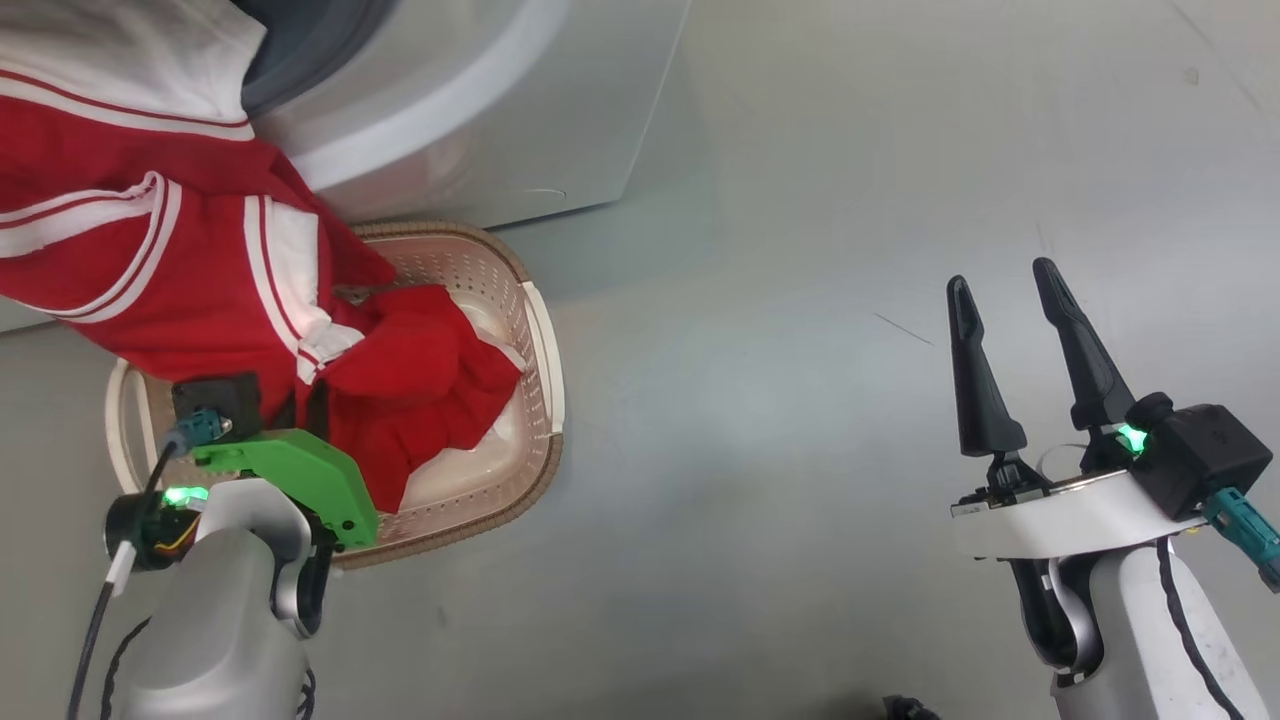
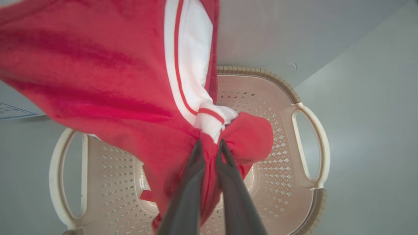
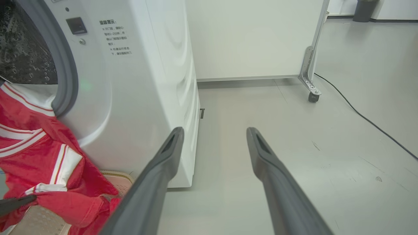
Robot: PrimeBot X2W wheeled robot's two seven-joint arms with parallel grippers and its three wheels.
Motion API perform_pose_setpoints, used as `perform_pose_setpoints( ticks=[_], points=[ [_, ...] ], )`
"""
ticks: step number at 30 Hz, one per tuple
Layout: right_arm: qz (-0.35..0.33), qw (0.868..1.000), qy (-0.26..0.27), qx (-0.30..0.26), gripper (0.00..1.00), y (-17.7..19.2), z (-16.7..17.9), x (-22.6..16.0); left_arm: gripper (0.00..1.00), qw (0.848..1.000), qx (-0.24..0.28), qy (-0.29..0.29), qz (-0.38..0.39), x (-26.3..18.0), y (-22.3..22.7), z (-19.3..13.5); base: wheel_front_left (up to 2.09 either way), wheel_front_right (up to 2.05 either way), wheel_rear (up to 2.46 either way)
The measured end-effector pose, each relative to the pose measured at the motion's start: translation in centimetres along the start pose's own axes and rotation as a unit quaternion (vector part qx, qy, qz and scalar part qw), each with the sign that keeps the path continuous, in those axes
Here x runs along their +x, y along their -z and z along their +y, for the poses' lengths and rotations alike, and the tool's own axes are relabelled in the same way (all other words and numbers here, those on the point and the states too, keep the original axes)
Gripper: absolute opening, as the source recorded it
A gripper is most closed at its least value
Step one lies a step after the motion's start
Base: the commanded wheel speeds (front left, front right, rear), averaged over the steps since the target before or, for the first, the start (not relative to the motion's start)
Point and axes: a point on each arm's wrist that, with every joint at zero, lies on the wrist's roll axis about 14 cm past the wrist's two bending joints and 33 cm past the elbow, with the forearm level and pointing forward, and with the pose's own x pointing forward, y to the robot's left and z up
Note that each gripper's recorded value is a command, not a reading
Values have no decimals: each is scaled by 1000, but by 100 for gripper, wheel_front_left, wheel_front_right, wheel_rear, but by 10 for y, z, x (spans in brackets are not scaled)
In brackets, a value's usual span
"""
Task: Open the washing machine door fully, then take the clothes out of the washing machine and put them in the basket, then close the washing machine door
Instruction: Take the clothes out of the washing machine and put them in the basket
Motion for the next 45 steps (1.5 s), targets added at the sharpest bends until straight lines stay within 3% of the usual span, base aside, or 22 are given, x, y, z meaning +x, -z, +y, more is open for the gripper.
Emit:
perform_pose_setpoints(
  ticks=[3,4,6,7,9,25,45],
  points=[
    [5,1000,7,-4,100,5,-6,5,0,1000,-2,-3,26,12,12,4,0,0,0],
    [7,1000,9,-5,100,7,-7,6,6,999,-4,-4,32,16,15,4,0,0,0],
    [11,1000,11,-7,100,11,-10,10,60,999,-10,-4,39,23,18,5,0,0,0],
    [14,1000,12,-7,100,13,-10,11,60,999,-13,-5,42,26,19,6,0,0,0],
    [18,1000,13,-8,100,17,-12,13,100,999,-19,-8,47,32,21,8,0,0,0],
    [19,1000,12,-1,100,20,-11,19,100,999,-22,-23,40,35,25,21,0,0,0],
    [-16,1000,4,8,100,-8,-4,15,100,992,22,-15,-122,-6,-54,16,0,0,0]
  ],
)
